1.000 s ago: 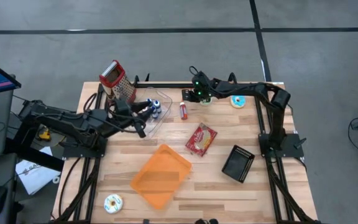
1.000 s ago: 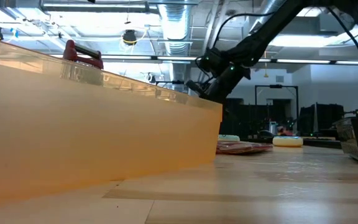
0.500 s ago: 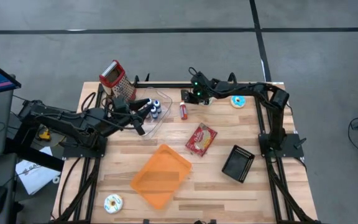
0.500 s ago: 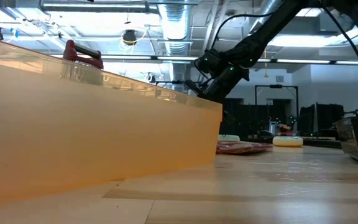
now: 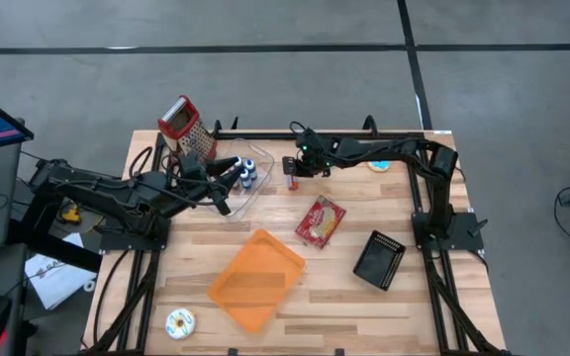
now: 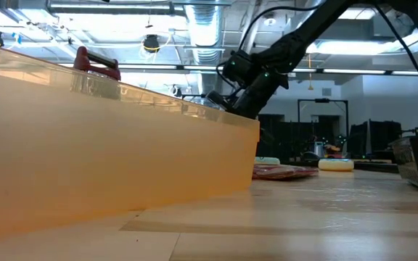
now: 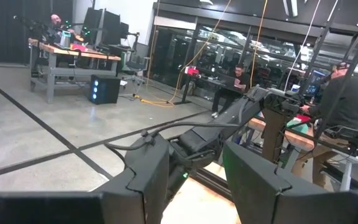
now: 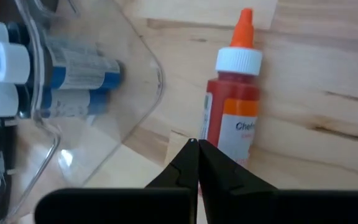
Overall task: Pick & Place Food Item
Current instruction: Put the orange food coloring bottle into the transparent bin
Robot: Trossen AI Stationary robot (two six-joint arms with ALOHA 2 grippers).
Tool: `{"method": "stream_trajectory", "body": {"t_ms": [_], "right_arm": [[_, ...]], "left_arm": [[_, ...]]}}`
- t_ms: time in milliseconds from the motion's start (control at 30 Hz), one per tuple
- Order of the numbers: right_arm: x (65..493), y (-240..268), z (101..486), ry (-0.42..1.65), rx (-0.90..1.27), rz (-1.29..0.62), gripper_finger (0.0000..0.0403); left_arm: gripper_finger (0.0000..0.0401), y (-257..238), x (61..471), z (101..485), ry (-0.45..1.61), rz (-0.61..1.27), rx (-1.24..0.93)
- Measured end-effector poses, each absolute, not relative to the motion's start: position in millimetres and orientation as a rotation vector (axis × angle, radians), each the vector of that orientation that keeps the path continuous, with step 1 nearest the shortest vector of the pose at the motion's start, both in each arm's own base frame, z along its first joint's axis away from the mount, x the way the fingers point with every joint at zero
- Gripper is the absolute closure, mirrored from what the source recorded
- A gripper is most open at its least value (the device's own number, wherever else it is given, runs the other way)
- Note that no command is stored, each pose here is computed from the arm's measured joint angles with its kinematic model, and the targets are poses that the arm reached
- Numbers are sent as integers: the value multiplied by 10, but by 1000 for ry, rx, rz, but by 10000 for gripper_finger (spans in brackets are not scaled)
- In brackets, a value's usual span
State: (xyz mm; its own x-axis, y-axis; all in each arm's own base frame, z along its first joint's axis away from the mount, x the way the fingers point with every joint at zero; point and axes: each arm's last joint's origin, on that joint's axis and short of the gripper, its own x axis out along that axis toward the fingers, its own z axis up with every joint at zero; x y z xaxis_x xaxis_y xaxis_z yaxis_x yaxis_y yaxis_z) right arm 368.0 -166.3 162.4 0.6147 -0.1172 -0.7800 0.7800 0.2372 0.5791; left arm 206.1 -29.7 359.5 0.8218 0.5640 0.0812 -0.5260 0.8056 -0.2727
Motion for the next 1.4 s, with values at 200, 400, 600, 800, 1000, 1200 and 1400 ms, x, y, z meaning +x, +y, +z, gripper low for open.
{"method": "stream_trajectory", "body": {"t_ms": [200,400,600,800,1000,1200,1400], "right_arm": [[3689,-1613,1615,703,1171,-691,403],[3694,-1568,1605,721,1162,-698,403],[3691,-1528,1591,742,1149,-721,403],[3688,-1529,1589,735,1151,-745,403],[3687,-1531,1589,730,1152,-754,403],[3698,-1510,1584,727,1155,-761,403],[3715,-1469,1583,726,1144,-767,403]], "left_arm": [[252,-298,2062,3595,-162,583,-244],[252,-298,2062,3595,-163,581,-250],[252,-299,2062,3595,-163,580,-250],[252,-299,2062,3595,-163,580,-250],[252,-299,2062,3595,-163,580,-250],[252,-301,2063,3596,-163,572,-250],[252,-301,2063,3596,-163,572,-251]]}}
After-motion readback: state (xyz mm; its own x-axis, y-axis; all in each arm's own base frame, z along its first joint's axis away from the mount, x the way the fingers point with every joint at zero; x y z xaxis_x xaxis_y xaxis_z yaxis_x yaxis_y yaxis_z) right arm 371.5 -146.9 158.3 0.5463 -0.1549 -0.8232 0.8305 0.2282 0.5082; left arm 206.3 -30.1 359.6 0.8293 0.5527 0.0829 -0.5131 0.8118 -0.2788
